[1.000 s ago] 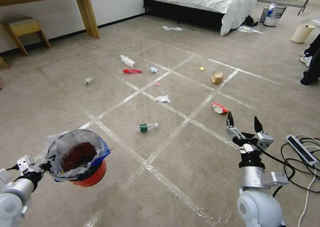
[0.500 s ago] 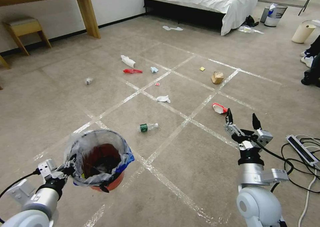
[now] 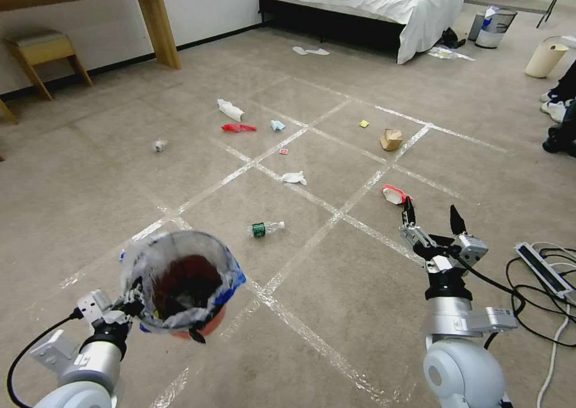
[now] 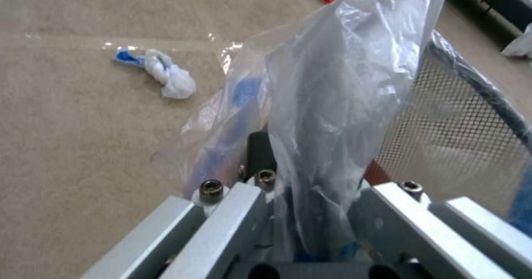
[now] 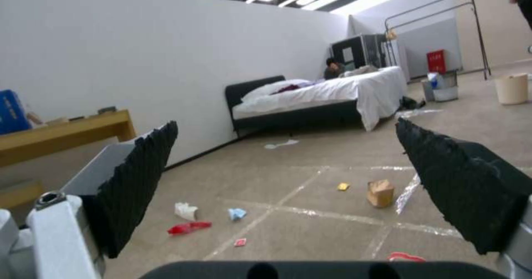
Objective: Pick up the trash bin and place the garbage on the floor into it.
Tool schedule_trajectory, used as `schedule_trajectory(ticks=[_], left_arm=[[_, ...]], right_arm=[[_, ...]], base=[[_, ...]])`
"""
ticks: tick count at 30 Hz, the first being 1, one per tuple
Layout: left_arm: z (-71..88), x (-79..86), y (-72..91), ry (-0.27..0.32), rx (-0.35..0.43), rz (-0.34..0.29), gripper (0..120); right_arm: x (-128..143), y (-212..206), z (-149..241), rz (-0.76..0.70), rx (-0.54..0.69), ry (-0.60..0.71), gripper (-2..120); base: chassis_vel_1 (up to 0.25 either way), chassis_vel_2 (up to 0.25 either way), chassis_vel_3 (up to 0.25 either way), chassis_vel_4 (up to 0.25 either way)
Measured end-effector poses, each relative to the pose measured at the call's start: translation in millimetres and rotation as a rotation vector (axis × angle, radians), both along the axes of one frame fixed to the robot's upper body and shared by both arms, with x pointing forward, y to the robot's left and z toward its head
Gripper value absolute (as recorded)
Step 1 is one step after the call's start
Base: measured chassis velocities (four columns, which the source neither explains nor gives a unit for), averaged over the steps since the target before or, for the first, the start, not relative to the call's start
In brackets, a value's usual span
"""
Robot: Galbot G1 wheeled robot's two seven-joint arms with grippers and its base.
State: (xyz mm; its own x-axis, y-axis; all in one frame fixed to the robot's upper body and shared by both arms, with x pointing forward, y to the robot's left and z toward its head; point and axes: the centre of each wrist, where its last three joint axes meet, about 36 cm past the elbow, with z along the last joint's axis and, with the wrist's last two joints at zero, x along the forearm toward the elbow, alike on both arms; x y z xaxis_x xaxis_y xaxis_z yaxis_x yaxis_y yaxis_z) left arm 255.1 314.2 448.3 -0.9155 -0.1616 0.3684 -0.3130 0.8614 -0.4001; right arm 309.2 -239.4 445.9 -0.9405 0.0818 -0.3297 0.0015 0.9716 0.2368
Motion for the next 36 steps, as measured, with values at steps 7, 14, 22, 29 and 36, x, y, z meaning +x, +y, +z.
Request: schedule_trajectory(ticks=[7,14,22,29,36], left_arm=[[-1.9,4.3,2.5,0.004,-0.033,0.012,4],[0.0,7.2,6.2,-0.01,-0.041,0.026,4],[1.9,7.2,10.5,-0.018,-0.044,0.039,4],[2.1,6.2,10.1,-0.018,-0.045,0.041,4],[2.5,6.6,10.2,-0.021,-0.044,0.042,4]], right_arm=[[-3.1,-4.2,0.7,-0.005,-0.019,-0.016,100],[-3.4,-9.2,-1.6,0.008,-0.049,-0.034,100],[-3.3,-8.1,-4.4,0.021,-0.053,-0.035,100],[-2.5,-8.1,-4.1,0.024,-0.051,-0.036,100],[-1.3,-8.4,-5.5,0.024,-0.05,-0.034,100]], base=[[0.0,0.0,0.0,0.0],[0.0,0.0,0.0,0.0],[-0.017,0.017,0.028,-0.018],[-0.124,0.142,0.146,-0.123],[-0.23,0.213,0.217,-0.22]])
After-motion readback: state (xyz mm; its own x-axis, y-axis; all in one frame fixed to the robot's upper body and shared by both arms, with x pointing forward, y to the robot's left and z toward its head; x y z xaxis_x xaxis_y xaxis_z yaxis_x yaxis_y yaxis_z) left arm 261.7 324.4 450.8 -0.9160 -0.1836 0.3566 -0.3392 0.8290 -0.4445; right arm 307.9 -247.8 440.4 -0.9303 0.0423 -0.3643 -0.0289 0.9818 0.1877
